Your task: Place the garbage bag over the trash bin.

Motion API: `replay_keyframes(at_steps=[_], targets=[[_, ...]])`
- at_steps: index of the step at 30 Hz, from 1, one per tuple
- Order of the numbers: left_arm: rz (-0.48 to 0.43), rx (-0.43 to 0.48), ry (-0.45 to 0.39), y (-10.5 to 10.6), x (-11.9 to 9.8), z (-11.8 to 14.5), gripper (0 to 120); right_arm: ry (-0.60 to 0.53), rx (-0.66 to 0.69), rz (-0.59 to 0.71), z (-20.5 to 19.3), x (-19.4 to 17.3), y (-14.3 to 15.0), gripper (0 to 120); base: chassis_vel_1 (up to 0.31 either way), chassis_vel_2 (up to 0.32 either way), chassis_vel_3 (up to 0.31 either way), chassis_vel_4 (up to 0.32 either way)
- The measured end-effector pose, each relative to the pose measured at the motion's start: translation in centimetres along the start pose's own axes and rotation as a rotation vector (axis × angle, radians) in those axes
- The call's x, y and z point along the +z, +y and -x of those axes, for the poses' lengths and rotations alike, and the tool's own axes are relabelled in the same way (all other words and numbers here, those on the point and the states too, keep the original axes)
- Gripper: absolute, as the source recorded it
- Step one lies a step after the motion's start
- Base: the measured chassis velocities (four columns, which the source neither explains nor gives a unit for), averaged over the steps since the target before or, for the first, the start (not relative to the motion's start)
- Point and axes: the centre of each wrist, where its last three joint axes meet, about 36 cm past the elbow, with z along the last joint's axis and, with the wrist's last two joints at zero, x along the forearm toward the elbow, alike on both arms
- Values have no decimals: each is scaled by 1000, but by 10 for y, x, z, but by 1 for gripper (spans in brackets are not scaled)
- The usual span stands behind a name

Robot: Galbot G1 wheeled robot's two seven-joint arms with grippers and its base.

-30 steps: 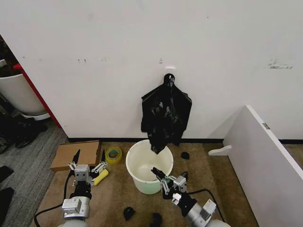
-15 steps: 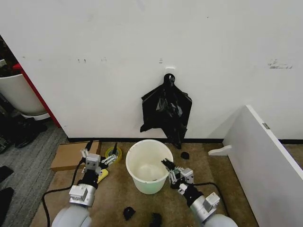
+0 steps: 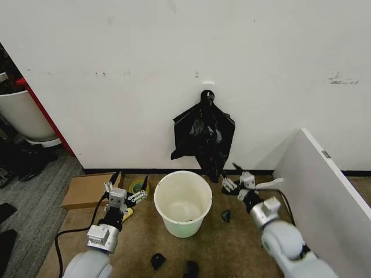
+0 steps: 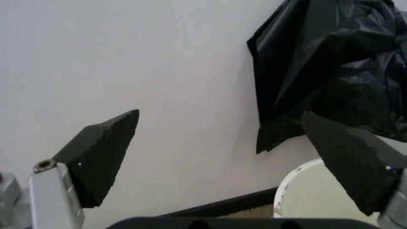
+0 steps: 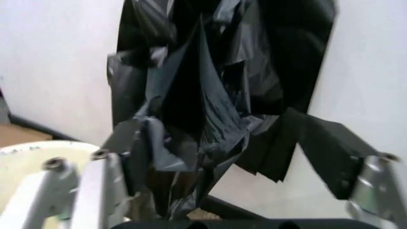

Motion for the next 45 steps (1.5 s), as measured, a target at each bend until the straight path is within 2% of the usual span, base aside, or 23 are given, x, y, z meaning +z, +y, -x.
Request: replay_keyframes(at_steps=[3, 8, 11, 13, 20, 21, 22, 28, 29, 34, 39, 45], targets=[[-4, -10, 4, -1, 1, -3, 100, 17, -27, -22, 16, 4, -3, 90, 0, 0, 0, 0], [-8, -15, 4, -3, 0, -4, 100, 26, -19, -41, 32, 10, -7, 98, 0, 0, 0, 0], [-8, -19, 6, -4, 0, -6, 100, 36, -6, -57, 40, 18, -13, 86, 0, 0, 0, 0], [-7, -20, 6, -4, 0, -7, 100, 35, -4, -60, 41, 18, -14, 84, 0, 0, 0, 0], [-8, -23, 9, -6, 1, -9, 100, 29, -4, -72, 44, 19, -18, 54, 0, 0, 0, 0], [-8, -23, 9, -6, 1, -9, 100, 29, -4, -72, 44, 19, -18, 54, 0, 0, 0, 0], [-9, -23, 10, -7, 1, -9, 100, 27, -6, -75, 46, 19, -18, 48, 0, 0, 0, 0], [-5, -13, 3, -6, -1, -8, 100, -5, -24, -61, 42, 4, -9, 24, 0, 0, 0, 0], [-5, -13, 3, -6, -1, -8, 100, -5, -24, -61, 42, 4, -9, 24, 0, 0, 0, 0], [-7, 26, -8, -5, -6, 1, 100, -22, -46, -20, 28, -14, 0, 3, 0, 0, 0, 0], [8, 75, -32, -2, -12, 13, 100, -23, -68, 35, 22, -33, 7, 0, 0, 0, 0, 0], [26, 106, -46, 1, -14, 24, 100, -3, -57, 6, 24, -25, 4, 0, 0, 0, 0, 0]])
